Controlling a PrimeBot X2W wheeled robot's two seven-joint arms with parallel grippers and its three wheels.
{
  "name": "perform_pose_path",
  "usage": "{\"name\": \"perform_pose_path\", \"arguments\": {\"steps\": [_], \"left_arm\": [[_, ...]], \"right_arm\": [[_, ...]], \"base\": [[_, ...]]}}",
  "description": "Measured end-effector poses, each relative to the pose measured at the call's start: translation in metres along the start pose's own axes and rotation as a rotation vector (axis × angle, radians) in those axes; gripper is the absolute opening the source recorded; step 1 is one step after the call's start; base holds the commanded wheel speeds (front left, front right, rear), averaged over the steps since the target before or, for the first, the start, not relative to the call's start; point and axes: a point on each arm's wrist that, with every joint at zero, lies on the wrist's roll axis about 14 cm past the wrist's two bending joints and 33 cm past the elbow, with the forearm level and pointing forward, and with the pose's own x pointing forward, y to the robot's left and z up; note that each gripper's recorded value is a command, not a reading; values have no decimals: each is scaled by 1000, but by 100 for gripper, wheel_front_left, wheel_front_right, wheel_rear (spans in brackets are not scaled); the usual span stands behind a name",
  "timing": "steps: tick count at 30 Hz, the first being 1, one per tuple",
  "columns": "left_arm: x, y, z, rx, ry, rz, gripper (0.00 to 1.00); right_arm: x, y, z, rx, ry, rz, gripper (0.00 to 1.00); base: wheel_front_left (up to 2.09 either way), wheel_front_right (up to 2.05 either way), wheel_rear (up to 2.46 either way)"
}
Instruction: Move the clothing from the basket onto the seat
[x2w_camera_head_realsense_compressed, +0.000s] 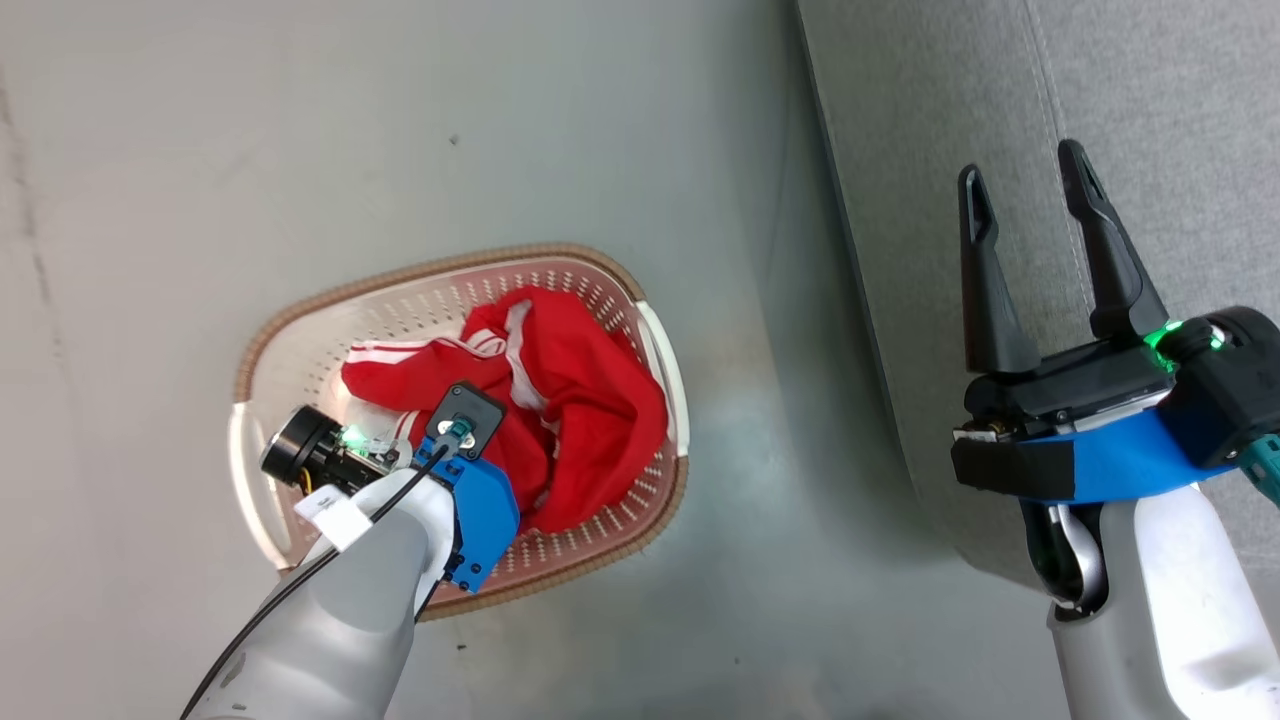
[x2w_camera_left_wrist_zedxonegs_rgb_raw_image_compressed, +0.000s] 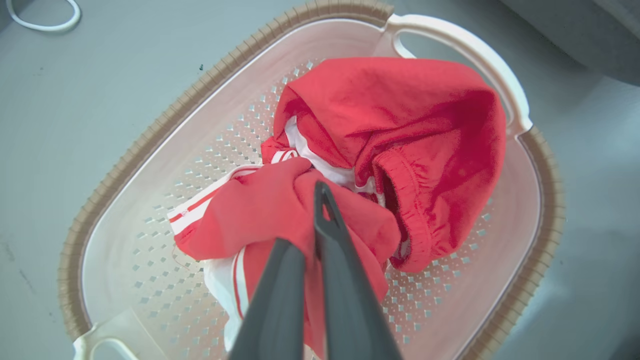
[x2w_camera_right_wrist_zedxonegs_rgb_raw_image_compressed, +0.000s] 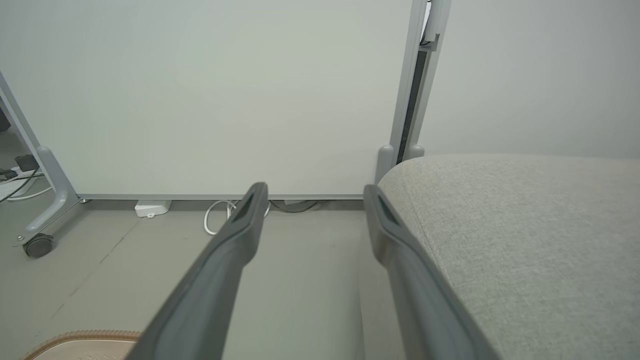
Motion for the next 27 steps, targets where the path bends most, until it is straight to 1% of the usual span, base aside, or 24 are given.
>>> {"name": "perform_pose_path", "arguments": {"steps": [2,11,14,17,27], "left_arm": [[-15,9,12,-33,-59,44,0],[-63,38,44,-152,-221,175,0],[-80,47,65,-180,-308,208,0],[-98,55,88,-199,-405,233,0],[-154,64,140,-194,-635,290,0]], "right_arm": [[-3,6,10,4,-19,12,100],[-16,24,39,25,-72,50,100],[-21,28,48,31,-90,61,100],[-26,32,57,36,-108,70,100],[-43,39,75,44,-140,84,100]], "base": [[0,0,0],[0,0,0],[0,0,0],[0,0,0],[0,0,0]]}}
